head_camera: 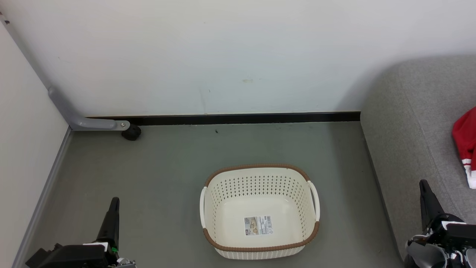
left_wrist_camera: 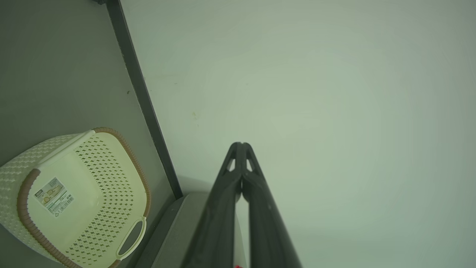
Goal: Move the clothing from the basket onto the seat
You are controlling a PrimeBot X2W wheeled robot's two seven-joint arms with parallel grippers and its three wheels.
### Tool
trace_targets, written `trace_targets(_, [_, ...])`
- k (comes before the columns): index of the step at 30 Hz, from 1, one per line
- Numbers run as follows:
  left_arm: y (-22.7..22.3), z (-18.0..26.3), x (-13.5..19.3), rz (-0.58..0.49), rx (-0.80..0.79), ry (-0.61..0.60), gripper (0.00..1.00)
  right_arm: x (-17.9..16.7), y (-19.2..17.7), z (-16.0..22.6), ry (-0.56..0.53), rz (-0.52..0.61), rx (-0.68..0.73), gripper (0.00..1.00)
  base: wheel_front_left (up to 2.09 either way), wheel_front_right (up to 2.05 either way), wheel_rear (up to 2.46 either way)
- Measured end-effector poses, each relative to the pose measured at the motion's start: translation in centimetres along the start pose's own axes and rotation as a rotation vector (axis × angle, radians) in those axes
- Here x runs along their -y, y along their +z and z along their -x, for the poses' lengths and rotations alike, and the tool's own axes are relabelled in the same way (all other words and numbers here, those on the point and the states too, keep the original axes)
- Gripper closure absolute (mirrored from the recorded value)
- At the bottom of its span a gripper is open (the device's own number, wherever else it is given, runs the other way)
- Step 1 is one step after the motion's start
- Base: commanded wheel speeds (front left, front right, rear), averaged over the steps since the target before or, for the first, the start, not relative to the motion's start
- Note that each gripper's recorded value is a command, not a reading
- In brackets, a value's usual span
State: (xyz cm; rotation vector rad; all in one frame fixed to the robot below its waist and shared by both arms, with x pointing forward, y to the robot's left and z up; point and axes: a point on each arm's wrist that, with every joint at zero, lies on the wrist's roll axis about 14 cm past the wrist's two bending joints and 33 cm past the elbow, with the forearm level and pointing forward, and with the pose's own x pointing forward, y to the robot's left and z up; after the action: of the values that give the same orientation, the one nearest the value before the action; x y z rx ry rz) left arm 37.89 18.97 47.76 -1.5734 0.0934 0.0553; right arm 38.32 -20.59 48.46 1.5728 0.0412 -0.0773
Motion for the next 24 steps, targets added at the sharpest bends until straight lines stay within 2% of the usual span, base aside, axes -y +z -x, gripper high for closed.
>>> trace_targets(24, [0.0, 0.0, 0.0, 0.0, 0.0, 0.0, 1.0, 0.01, 0.0, 0.0, 0.0, 0.0, 0.0, 1.0, 0.0, 0.0, 0.0])
